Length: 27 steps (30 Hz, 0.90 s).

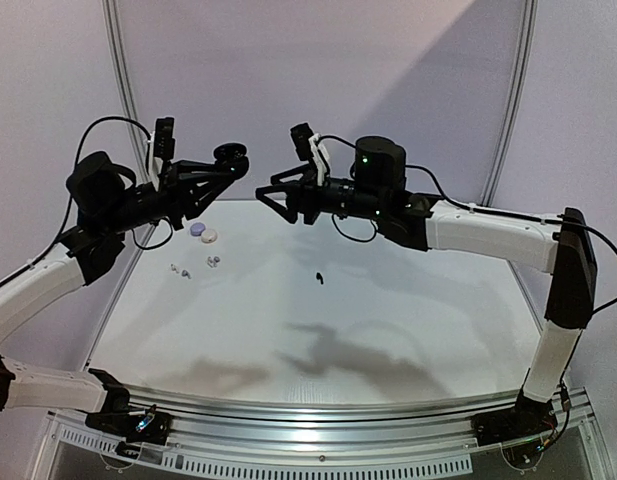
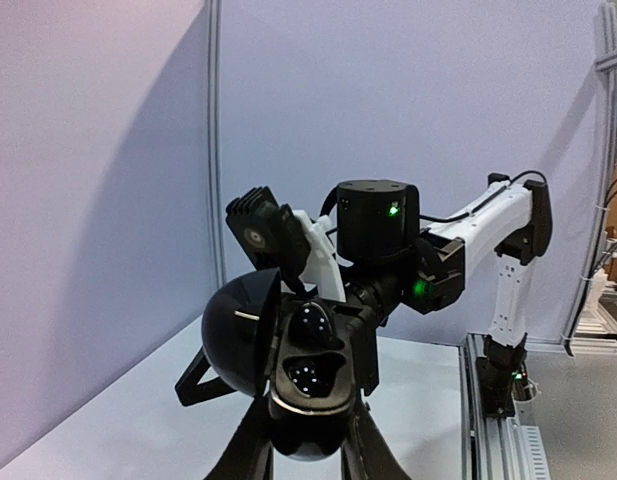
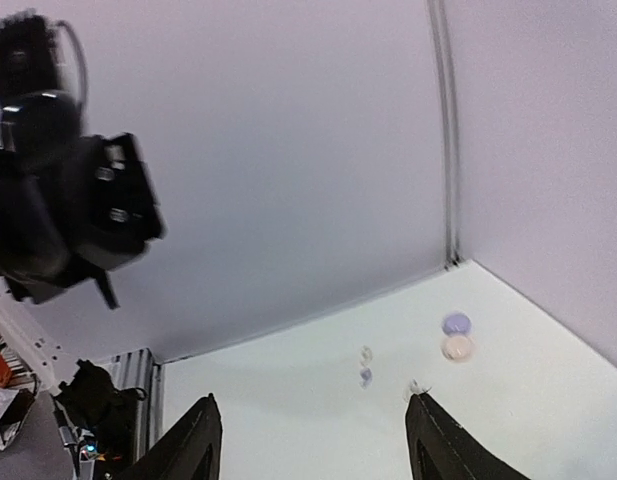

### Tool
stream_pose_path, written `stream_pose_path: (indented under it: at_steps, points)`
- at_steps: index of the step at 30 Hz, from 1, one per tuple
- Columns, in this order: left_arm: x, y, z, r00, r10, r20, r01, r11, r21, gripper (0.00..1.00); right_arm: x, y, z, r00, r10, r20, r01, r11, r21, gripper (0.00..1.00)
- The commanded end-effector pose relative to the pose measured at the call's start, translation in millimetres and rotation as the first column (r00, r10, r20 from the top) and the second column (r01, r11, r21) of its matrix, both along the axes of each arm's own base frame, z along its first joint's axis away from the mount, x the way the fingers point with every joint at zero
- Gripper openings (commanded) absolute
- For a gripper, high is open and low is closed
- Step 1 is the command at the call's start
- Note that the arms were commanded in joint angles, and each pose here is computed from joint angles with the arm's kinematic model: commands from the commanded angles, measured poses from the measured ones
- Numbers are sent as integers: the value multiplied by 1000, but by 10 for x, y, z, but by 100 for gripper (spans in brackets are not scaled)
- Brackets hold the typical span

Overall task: Insert the wireless bluetooth earbuds into the charging case
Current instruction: Pick up the left earbud from the center of the board.

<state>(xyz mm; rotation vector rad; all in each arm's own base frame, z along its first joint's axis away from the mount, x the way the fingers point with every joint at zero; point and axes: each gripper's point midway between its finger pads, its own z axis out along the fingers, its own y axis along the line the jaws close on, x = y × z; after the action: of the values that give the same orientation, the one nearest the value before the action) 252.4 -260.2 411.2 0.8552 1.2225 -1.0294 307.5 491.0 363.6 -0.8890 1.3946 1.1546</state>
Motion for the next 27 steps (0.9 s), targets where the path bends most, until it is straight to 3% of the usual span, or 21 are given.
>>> stream_pose_path:
  at_steps: [1,5,8,10,13,16,20,27]
  points:
    - [154,133,-83,994,109,-29,-110,994,-3,0,361,-219,-396,967,-204,-150,174,967,-187,65]
    - [181,195,-131,990,140,-36,-140,990,-3,0,580,-407,-680,928,-312,-202,245,922,-299,66]
    - [158,211,-149,989,144,-28,-144,990,-1,0,947,-650,-974,823,-508,-252,370,818,-441,64]
    - [134,222,-146,990,142,-23,-142,990,-2,0,1080,-775,-1374,751,-606,-260,378,719,-584,62]
    - [101,234,-159,990,140,-16,-140,990,4,0,1184,-779,-1856,726,-647,-235,332,629,-703,63]
    - [90,241,-172,990,142,-15,-142,990,10,0,1256,-779,-2254,721,-654,-231,286,584,-760,72]
    - [82,241,-173,990,140,-10,-140,990,12,0,1345,-822,-2626,690,-678,-254,249,552,-796,74]
    - [95,233,-192,990,138,-19,-137,990,8,0,1390,-773,-3113,694,-671,-260,188,518,-834,61]
